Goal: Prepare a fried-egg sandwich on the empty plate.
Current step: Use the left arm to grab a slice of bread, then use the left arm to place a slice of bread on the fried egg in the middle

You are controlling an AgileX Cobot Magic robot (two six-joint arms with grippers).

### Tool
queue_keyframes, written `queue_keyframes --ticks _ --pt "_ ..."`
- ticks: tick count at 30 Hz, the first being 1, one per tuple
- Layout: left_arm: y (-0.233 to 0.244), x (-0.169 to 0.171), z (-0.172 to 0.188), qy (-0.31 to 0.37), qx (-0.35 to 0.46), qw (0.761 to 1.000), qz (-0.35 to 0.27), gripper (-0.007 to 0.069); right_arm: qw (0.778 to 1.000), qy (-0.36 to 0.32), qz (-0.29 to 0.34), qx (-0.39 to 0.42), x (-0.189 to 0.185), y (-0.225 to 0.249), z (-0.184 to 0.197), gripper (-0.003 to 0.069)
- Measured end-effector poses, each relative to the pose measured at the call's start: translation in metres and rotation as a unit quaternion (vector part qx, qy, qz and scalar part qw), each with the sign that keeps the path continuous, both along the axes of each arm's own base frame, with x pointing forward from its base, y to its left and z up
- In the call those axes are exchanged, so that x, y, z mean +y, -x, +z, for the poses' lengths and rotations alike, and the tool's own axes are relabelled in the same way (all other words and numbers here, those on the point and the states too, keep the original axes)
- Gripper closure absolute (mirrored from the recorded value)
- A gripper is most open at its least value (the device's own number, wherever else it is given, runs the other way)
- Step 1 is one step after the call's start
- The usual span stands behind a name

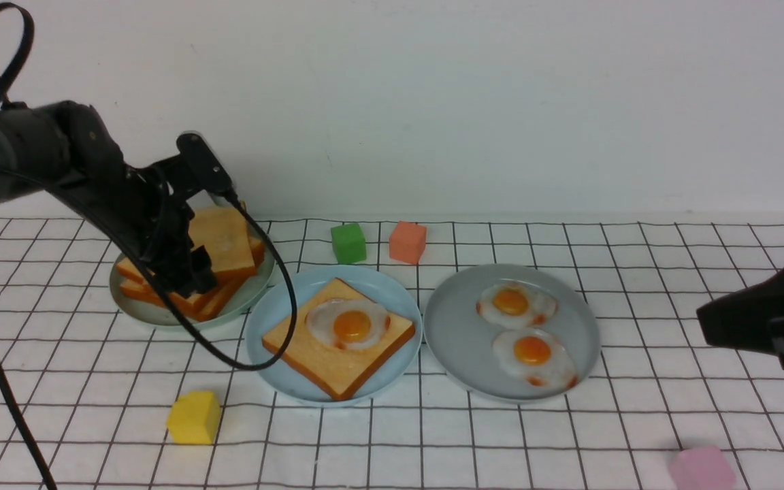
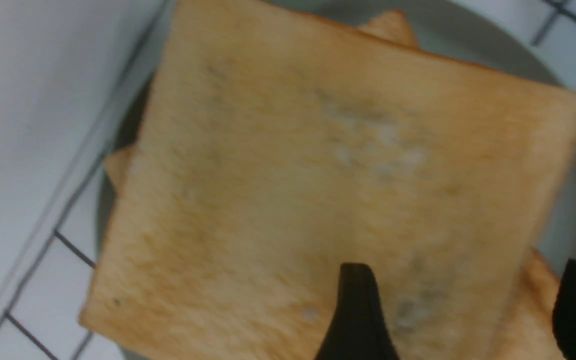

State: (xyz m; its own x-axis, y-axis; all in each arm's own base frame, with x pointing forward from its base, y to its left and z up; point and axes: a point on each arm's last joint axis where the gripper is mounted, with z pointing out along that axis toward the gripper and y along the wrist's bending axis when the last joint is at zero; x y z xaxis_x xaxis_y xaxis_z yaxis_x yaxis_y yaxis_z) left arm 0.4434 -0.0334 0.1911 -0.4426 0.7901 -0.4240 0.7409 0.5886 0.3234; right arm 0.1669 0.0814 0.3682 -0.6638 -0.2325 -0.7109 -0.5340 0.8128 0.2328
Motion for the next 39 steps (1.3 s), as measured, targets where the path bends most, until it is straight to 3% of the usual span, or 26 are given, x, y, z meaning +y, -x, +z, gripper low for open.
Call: queue_keyframes --ticks 6,10,13,20,23,24,26,31,35,39 --pt "-0.005 0.001 -0.010 -0.012 -0.010 1.000 -0.012 0.0155 1.000 -0.008 0.001 0.002 0.001 0.000 0.001 0.0627" --pt "-0.008 -0.001 -0.012 -0.023 -0.015 0.999 -0.022 0.0248 1.000 -0.016 0.002 0.004 0.002 0.001 0.001 0.0627" --pt "-0.009 -0.004 -0.014 -0.035 -0.020 0.999 -0.033 0.0358 1.000 -0.016 0.003 0.006 0.002 0.001 0.001 0.0627" --pt "-0.006 -0.006 -0.008 -0.044 -0.022 0.998 -0.043 0.0396 1.000 -0.016 0.009 0.018 0.003 0.003 0.000 0.0627" --pt "-0.001 -0.008 0.003 -0.039 -0.019 0.998 -0.041 0.0480 1.000 -0.016 0.010 0.018 0.003 0.003 0.000 0.0627" --pt "0.004 -0.008 0.014 -0.035 -0.020 0.998 -0.037 0.0558 1.000 -0.016 0.010 0.019 0.003 0.003 0.000 0.0624" --pt "0.012 -0.011 0.037 -0.025 -0.031 0.999 -0.030 0.0612 1.000 -0.016 0.010 0.019 0.003 0.003 0.000 0.0623" --pt "0.034 -0.031 0.083 0.027 -0.043 0.999 -0.003 0.0612 1.000 -0.013 0.015 0.018 0.003 0.004 0.000 0.0620" --pt "0.051 -0.066 0.090 0.065 -0.015 0.998 0.003 0.0612 0.999 -0.006 0.023 0.024 0.003 0.005 -0.002 0.0621" --pt "0.069 -0.113 0.081 0.111 0.049 0.991 0.049 0.0612 0.999 0.007 0.032 0.034 0.002 0.007 -0.004 0.0619"
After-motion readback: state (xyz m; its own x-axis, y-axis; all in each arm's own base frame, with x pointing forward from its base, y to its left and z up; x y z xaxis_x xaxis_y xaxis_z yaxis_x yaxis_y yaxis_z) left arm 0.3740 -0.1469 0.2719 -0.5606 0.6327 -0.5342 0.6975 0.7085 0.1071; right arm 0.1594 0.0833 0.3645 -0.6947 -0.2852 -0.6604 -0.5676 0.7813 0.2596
